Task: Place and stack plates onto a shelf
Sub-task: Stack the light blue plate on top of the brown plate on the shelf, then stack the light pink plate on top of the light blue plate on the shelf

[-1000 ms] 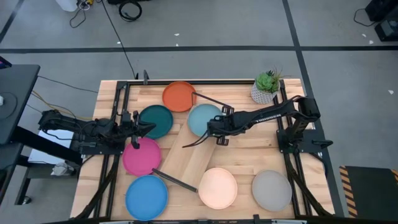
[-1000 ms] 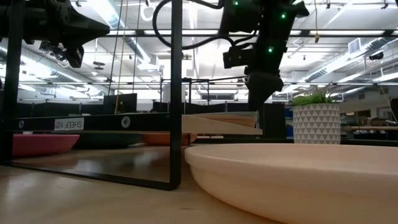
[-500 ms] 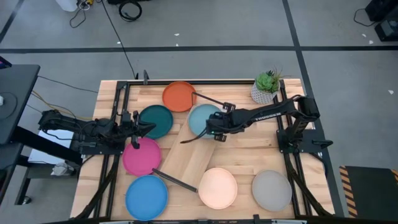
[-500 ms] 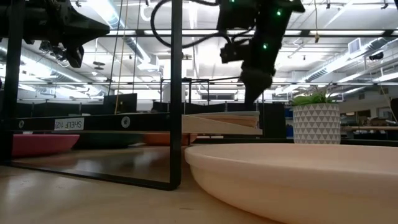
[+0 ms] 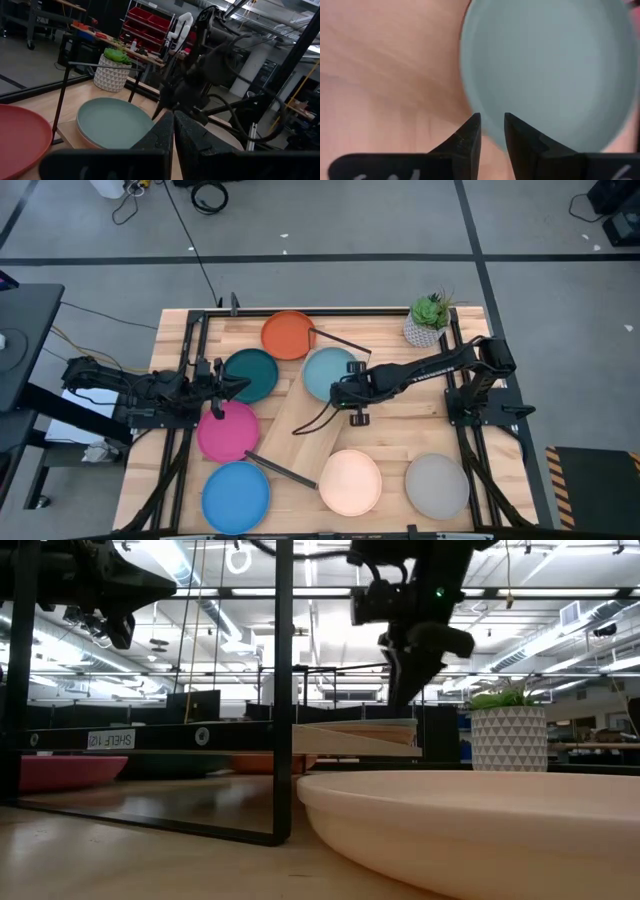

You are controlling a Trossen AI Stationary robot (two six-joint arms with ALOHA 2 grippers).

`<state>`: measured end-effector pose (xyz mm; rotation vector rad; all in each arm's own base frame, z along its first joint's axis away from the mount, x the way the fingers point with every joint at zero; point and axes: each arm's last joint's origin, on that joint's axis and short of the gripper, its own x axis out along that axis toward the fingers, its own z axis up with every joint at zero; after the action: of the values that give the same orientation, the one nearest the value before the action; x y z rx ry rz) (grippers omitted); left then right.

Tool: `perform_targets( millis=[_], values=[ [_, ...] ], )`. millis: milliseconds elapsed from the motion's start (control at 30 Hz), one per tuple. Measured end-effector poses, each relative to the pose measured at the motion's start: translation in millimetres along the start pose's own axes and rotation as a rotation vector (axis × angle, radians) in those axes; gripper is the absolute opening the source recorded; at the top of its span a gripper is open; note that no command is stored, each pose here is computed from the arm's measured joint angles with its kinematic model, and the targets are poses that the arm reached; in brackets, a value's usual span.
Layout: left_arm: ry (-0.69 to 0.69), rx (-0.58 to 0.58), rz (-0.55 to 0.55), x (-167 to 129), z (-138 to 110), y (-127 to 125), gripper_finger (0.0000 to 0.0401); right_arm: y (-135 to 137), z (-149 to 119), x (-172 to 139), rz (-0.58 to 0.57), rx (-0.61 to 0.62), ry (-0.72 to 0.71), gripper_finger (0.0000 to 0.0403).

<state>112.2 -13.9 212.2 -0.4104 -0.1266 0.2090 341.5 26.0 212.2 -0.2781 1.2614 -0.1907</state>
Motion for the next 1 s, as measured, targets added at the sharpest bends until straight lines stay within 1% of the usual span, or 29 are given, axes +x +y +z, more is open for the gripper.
perform_targets(
  millis=[167,300,400,733,1000],
  values=[
    [0.0,0.0,0.0,0,0,0,0.0021,2,-7,6,0.022,-0.026,0.031,0.0114],
    [0.0,0.0,0.0,0,0,0,0.0021,2,-9,8,0.0,-0.066,0.042,0.0113],
    [0.0,0.0,0.0,0,0,0,0.0021,1,-9,9,0.0,-0.068,0.044,0.0097],
    [0.0,-0.001,0.0,0,0,0,0.0021,-3,-9,10,0.002,-0.118,0.047,0.001],
    [0.0,-0.001,0.0,0,0,0,0.0021,-5,0,1,-0.016,-0.114,0.005,0.0008]
  ],
)
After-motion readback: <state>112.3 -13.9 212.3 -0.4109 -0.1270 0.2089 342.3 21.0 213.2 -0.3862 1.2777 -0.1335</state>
